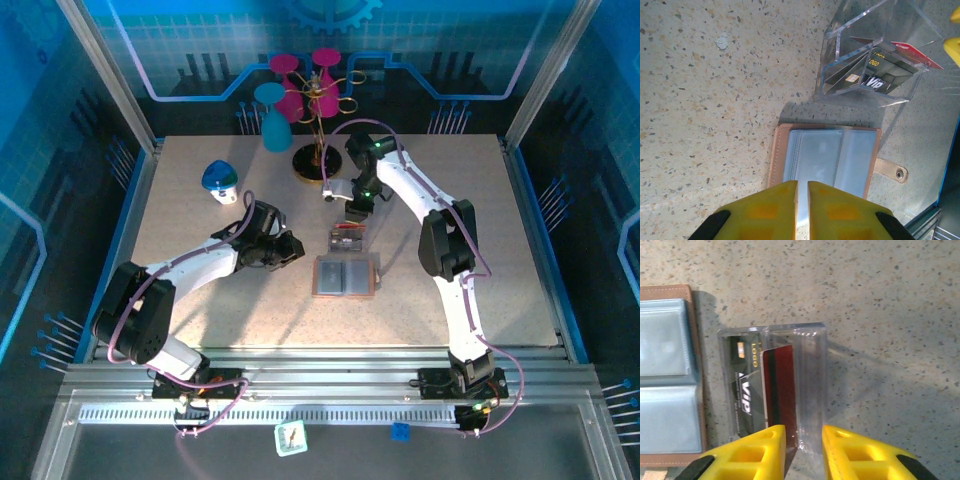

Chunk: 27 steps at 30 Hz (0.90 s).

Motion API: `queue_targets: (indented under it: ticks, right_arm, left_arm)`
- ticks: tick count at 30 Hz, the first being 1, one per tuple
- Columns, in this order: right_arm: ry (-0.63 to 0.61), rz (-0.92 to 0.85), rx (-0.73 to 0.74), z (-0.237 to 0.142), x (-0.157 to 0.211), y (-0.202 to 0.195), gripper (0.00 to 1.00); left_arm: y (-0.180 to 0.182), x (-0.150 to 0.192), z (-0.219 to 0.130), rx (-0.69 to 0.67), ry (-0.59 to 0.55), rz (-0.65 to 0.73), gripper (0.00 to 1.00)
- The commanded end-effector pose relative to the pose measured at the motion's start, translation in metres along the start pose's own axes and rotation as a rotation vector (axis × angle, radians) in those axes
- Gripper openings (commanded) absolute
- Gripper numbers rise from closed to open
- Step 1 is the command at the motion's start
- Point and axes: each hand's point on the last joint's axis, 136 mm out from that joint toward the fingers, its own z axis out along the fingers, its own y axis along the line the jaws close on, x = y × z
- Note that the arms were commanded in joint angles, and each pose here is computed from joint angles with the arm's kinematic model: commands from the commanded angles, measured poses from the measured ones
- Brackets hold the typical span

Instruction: Take the credit cards out of the card holder

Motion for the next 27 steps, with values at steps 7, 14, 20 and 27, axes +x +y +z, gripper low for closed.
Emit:
queue_targets:
  ticks: [7, 14, 20, 27]
  right_arm:
    - [-0.03, -0.004, 0.001, -0.009, -0.009, 0.01, 0.39]
    - [-0.017, 0.005, 0.014, -0.001, -0.003, 0.01, 0.51]
    - [0.007, 0.009, 0.064, 0.003, 0.0, 0.0, 0.51]
    - [0.014, -0.002, 0.17, -0.008, -0.004, -0.018, 0.51]
  left_arm:
    - [0.001, -0.001, -0.003, -0.003, 0.007, -0.017, 0.13]
    - [0.0, -0.001, -0.002, 0.004, 0.01, -0.019, 0.14]
    - [0.0, -0.001, -0.003, 0.002, 0.009, -0.019, 0.14]
    - [0.001, 0.0, -0.003, 0.0, 0.009, -0.019, 0.14]
